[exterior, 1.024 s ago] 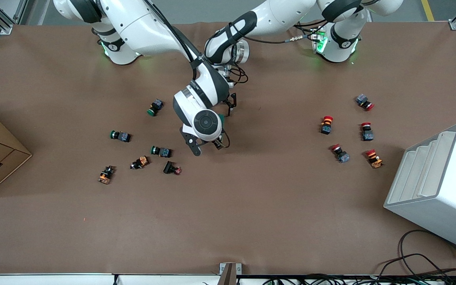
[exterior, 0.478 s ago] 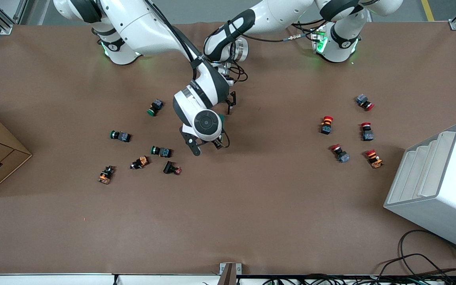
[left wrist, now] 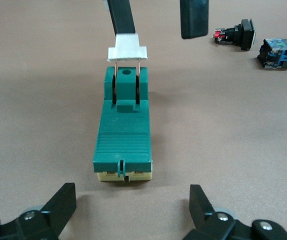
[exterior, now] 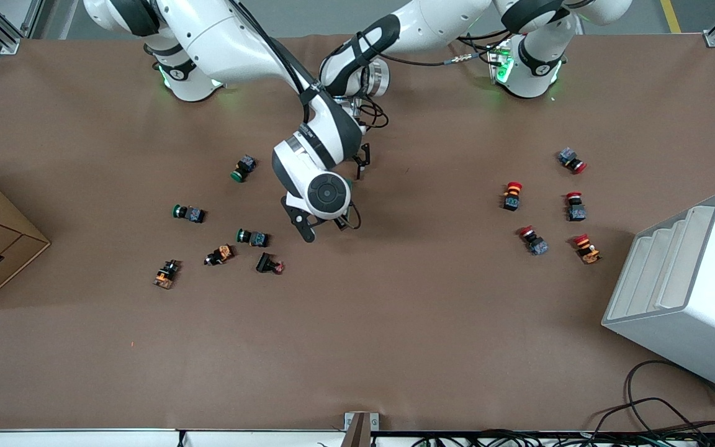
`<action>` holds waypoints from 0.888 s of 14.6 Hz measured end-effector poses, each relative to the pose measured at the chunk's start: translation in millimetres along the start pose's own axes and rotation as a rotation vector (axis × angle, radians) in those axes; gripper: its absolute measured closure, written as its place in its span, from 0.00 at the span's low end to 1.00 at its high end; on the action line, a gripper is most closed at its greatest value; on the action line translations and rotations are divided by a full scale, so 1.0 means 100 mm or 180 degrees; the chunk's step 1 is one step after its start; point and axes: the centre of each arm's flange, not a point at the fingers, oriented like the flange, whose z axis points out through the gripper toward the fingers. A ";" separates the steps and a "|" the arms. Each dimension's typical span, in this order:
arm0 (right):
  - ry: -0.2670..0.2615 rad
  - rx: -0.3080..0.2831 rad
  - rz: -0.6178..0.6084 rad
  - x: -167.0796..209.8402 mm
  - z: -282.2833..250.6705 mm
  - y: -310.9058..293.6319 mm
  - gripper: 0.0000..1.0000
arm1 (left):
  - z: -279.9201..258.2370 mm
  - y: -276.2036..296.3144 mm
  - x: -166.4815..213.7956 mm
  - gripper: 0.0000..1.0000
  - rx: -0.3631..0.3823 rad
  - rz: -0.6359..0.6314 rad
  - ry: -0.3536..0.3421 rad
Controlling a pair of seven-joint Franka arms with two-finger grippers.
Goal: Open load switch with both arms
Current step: 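Push the white lever down onto the switch body with the right gripper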
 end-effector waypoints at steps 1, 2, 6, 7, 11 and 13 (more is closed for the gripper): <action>-0.0032 -0.0119 -0.0011 -0.05 0.06 0.05 0.00 | 0.00 0.00 0.00 0.00 0.0000 0.0000 0.0000; -0.0047 -0.0207 -0.0026 -0.10 0.10 0.08 0.00 | 0.00 0.00 0.00 0.00 0.0000 0.0000 0.0000; -0.0036 -0.0450 -0.0118 -0.29 0.19 0.20 0.00 | 0.00 0.00 0.00 0.00 0.0000 0.0000 0.0000; -0.0030 -0.0471 -0.0131 -0.32 0.20 0.21 0.00 | 0.00 0.00 0.00 0.00 0.0000 0.0000 0.0000; -0.0005 -0.0520 -0.0172 -0.42 0.24 0.25 0.00 | 0.00 0.00 0.00 0.00 0.0000 0.0001 0.0000; 0.0003 -0.0529 -0.0178 -0.44 0.26 0.25 0.00 | 0.00 0.00 0.00 0.00 0.0000 0.0001 0.0000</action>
